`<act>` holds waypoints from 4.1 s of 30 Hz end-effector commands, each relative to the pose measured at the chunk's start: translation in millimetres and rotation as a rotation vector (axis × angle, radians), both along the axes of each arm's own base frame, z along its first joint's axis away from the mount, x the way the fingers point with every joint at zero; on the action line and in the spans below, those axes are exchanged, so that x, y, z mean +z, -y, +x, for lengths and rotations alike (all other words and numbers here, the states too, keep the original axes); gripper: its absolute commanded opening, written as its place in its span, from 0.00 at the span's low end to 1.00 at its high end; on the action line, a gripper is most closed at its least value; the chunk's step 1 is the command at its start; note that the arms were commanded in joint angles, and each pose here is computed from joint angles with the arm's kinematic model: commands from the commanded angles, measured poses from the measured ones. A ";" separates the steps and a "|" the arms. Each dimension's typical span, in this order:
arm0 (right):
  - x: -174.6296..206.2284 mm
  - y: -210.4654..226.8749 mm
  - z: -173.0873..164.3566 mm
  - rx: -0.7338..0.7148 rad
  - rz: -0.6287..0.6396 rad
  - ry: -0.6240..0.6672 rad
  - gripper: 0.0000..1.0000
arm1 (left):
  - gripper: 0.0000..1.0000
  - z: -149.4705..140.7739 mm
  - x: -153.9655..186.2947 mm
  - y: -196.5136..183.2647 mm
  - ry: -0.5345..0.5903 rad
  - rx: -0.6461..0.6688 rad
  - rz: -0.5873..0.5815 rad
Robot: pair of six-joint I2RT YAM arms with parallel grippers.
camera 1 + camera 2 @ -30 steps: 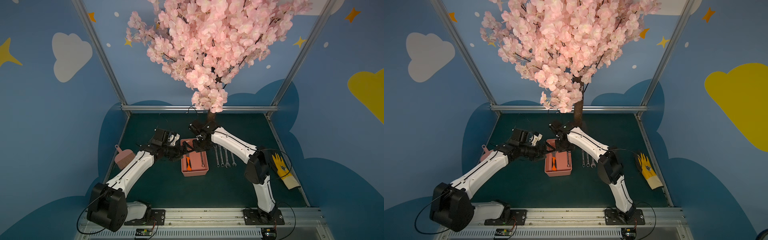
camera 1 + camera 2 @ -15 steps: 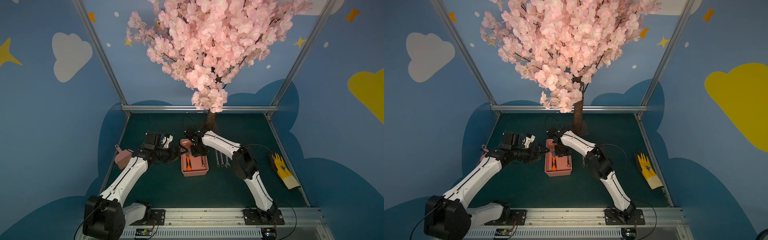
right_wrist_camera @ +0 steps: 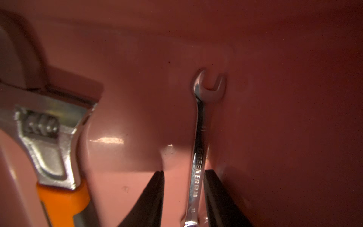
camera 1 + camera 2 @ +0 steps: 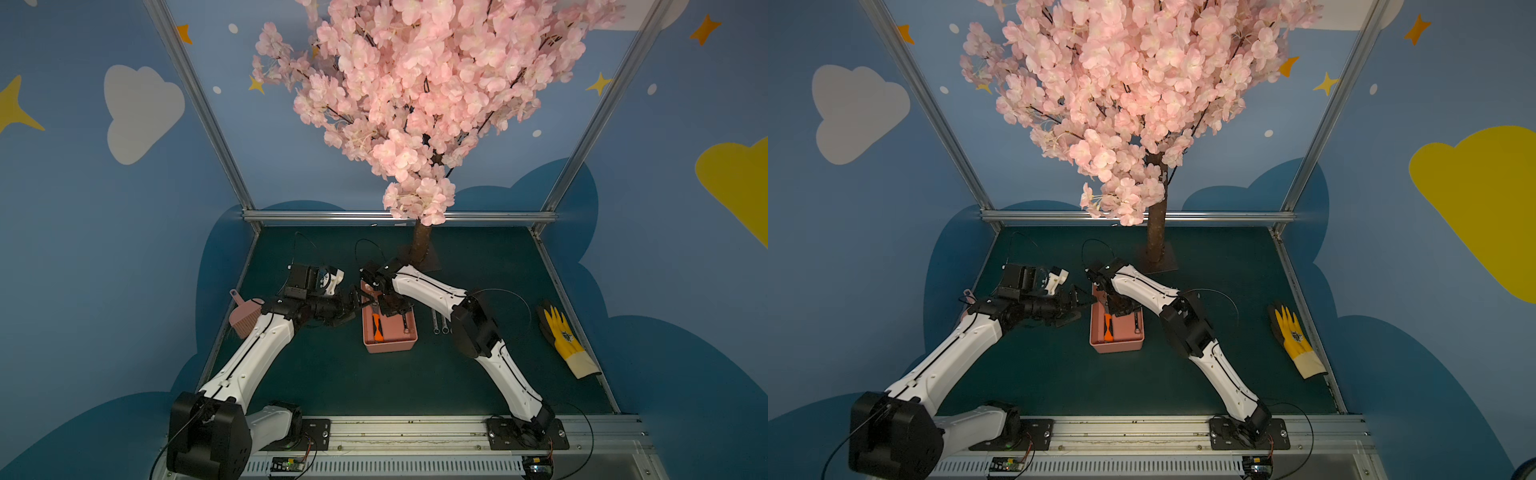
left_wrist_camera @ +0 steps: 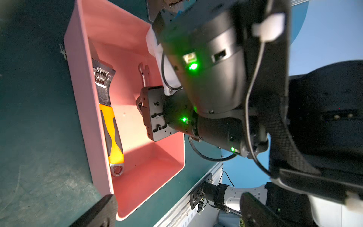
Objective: Take out the wrench from the storage box
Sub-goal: Adjust the wrench in the storage box, then pick up the wrench from the storage box.
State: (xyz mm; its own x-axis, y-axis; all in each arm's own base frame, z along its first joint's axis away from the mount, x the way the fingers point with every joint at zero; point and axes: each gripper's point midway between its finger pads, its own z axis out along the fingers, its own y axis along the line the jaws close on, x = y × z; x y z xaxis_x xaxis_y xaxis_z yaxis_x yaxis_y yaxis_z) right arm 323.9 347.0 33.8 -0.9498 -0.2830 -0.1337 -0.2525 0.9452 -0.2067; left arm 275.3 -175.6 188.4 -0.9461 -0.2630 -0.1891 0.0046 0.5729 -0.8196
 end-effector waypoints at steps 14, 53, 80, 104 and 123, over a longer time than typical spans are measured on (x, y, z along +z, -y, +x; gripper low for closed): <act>-32.1 21.2 -11.1 -0.152 -0.012 -0.058 0.40 | 1.00 -1.8 -5.7 -5.8 -0.009 -0.025 -0.027; -22.7 -1.5 8.6 -0.080 0.118 -0.052 0.33 | 1.00 2.6 -16.2 -8.4 -0.035 -0.021 -0.046; 8.2 -1.6 -4.5 -0.033 0.082 0.015 0.28 | 1.00 3.7 -20.1 -6.2 -0.033 -0.040 -0.057; -40.1 1.9 -4.0 -0.091 0.097 -0.086 0.29 | 1.00 2.5 -22.9 -7.2 -0.032 -0.034 -0.053; -25.3 -3.9 -0.7 -0.058 0.086 -0.059 0.00 | 1.00 3.8 -21.2 -7.1 -0.028 -0.036 -0.049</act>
